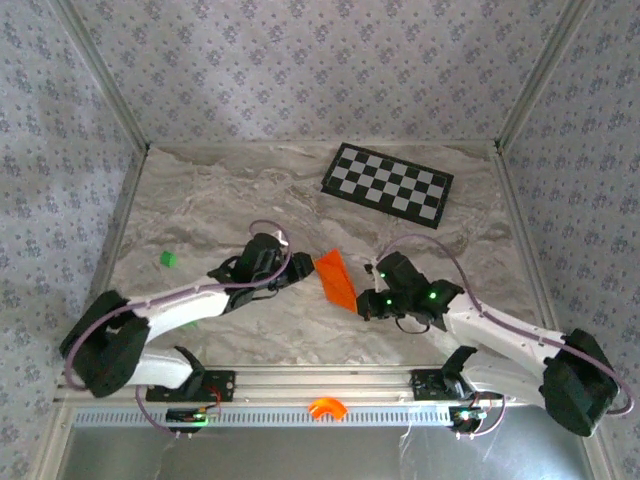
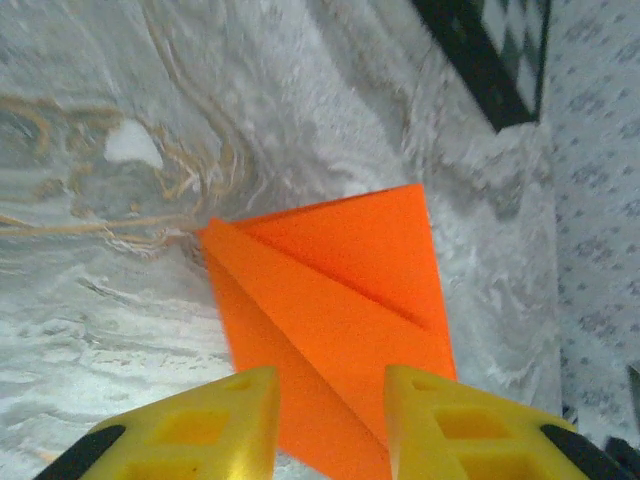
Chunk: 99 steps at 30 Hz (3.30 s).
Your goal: Fold a paper plane with a square sheet of paper (pick it up from the middle)
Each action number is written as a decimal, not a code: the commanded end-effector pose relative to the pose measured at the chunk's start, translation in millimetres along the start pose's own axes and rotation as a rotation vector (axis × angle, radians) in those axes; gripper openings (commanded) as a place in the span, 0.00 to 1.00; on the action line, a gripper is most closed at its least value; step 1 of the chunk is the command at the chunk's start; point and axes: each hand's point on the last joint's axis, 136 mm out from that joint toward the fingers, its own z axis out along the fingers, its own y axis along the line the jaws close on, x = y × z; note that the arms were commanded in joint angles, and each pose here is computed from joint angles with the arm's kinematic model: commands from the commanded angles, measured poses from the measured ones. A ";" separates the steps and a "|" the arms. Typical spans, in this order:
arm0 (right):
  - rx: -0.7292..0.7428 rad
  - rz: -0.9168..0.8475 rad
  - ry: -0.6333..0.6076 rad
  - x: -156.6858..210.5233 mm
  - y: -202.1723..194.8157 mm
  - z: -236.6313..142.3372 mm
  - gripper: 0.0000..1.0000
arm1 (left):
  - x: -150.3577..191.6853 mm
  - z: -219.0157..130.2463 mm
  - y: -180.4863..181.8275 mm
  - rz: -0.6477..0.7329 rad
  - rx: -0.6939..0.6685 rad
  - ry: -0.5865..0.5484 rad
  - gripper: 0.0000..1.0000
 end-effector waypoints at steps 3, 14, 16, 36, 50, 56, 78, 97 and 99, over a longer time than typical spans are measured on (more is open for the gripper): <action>0.568 -0.297 -0.096 -25.1 -45.9 -42.0 0.03 | -9.6 -28.9 33.5 -0.007 -0.130 -0.116 0.36; 0.958 -0.480 -0.226 -42.7 -37.5 -59.6 0.04 | -20.7 -75.6 66.5 -0.083 -0.209 -0.227 0.45; 0.916 -0.514 -0.156 -34.5 -32.6 -38.1 0.05 | -21.7 -81.5 69.7 -0.092 -0.210 -0.242 0.46; -0.179 0.050 0.078 -10.5 38.1 34.3 0.44 | -19.6 -88.1 69.9 -0.083 -0.181 -0.222 0.49; -0.289 0.290 0.172 -18.8 10.8 78.9 0.08 | -6.8 -47.0 50.2 -0.064 -0.137 -0.055 0.33; -0.150 0.442 0.168 -3.6 -12.1 101.7 0.07 | -4.1 -42.9 52.0 -0.066 -0.138 -0.041 0.33; -0.061 0.530 -0.135 -36.1 -3.0 57.0 0.09 | 14.8 0.6 17.9 -0.014 -0.059 0.091 0.17; -0.245 0.521 0.030 -26.8 -41.9 43.5 0.36 | 20.2 72.8 14.9 0.023 -0.086 0.244 0.07; -0.253 0.518 0.045 -26.6 -39.7 45.8 0.36 | 23.3 77.3 20.1 0.018 -0.095 0.255 0.07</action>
